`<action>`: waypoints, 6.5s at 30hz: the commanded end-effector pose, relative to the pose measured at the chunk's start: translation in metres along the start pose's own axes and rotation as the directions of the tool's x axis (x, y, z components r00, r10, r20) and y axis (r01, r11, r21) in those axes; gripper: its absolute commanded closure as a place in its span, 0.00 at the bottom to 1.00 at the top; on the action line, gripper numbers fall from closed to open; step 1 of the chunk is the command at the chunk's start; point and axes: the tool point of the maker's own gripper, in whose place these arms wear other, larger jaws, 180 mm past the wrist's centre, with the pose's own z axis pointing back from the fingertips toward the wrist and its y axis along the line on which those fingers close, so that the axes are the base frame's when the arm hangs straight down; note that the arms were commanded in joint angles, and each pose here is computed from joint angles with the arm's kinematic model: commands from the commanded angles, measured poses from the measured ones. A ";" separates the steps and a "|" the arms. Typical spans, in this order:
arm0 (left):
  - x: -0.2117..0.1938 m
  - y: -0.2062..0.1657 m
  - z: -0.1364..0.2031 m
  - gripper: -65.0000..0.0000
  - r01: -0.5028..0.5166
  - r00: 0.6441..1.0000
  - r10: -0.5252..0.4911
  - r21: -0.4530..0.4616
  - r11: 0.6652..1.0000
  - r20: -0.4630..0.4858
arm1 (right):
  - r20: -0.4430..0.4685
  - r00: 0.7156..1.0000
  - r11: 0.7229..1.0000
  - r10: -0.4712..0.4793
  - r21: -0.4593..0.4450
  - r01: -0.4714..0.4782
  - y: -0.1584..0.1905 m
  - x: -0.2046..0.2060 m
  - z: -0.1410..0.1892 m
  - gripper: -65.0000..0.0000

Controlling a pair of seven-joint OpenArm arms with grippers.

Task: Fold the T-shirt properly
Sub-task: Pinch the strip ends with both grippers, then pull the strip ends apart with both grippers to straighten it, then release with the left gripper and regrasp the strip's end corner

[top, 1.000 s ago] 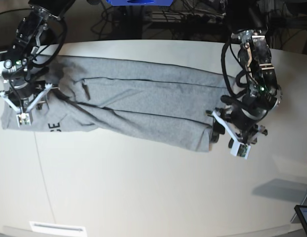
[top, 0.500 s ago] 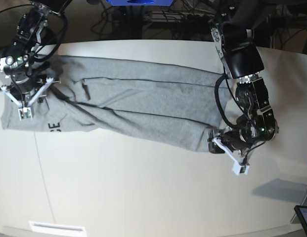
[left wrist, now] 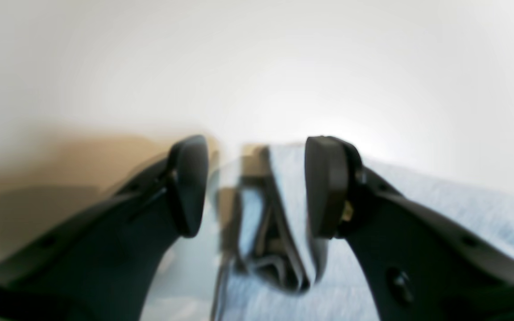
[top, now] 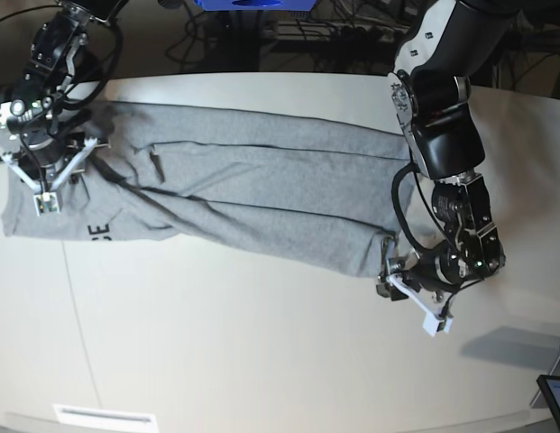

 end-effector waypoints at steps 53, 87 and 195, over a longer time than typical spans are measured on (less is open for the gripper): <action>-0.004 -0.016 0.025 1.00 0.160 0.987 -0.160 0.038 0.986 -0.004 | 0.036 0.999 1.000 0.010 -0.009 -0.009 -0.003 0.009 0.004 0.67; -0.073 -0.022 0.082 1.00 0.420 0.904 -0.403 0.112 0.901 -0.144 | 0.031 0.999 1.000 0.008 -0.009 -0.008 -0.003 0.007 0.004 0.67; -0.076 -0.002 0.133 0.58 0.545 0.828 -0.559 0.283 0.789 -0.035 | 0.259 0.956 0.989 0.137 0.022 -0.147 0.018 0.079 0.011 0.83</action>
